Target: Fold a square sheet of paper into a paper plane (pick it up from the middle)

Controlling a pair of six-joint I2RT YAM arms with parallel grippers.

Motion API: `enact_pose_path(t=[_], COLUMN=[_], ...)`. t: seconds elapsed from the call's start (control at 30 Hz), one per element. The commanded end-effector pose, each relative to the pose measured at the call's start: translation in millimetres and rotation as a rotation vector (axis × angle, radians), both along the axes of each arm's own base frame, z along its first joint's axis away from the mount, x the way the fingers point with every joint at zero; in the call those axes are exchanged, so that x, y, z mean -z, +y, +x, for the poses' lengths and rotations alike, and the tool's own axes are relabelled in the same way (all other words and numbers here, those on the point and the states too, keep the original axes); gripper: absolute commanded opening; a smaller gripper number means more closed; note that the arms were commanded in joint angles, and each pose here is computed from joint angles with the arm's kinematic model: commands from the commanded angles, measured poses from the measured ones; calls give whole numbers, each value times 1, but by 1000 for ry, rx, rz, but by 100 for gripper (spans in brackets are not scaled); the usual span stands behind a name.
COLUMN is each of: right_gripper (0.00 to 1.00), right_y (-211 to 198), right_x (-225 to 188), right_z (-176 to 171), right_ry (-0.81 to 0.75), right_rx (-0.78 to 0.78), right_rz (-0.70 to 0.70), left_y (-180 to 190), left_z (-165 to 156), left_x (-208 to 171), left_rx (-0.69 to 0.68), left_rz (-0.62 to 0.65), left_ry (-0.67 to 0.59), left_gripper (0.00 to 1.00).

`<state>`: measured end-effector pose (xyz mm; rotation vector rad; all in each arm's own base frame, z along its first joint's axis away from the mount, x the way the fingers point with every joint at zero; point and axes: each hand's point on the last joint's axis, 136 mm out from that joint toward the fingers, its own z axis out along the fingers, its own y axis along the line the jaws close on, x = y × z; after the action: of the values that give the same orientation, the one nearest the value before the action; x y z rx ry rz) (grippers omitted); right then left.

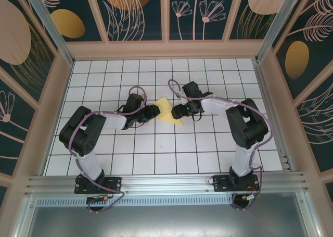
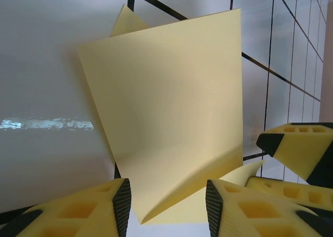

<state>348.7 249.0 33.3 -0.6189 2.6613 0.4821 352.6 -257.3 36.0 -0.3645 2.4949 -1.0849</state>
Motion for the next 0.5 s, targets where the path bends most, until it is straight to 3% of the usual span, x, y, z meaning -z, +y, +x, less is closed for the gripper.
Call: enact_pose_path(t=[0.0, 0.47], right_gripper=[74, 74], right_y=[-3, -7], right_x=[0, 25], right_z=[8, 7], right_ry=[-3, 33], right_rx=[28, 72], right_rz=[-48, -164], left_y=[2, 5], left_z=[-2, -6], left_x=[-6, -1], left_rx=[1, -9], left_rz=[23, 29], left_ry=[-19, 2], left_gripper=[46, 53])
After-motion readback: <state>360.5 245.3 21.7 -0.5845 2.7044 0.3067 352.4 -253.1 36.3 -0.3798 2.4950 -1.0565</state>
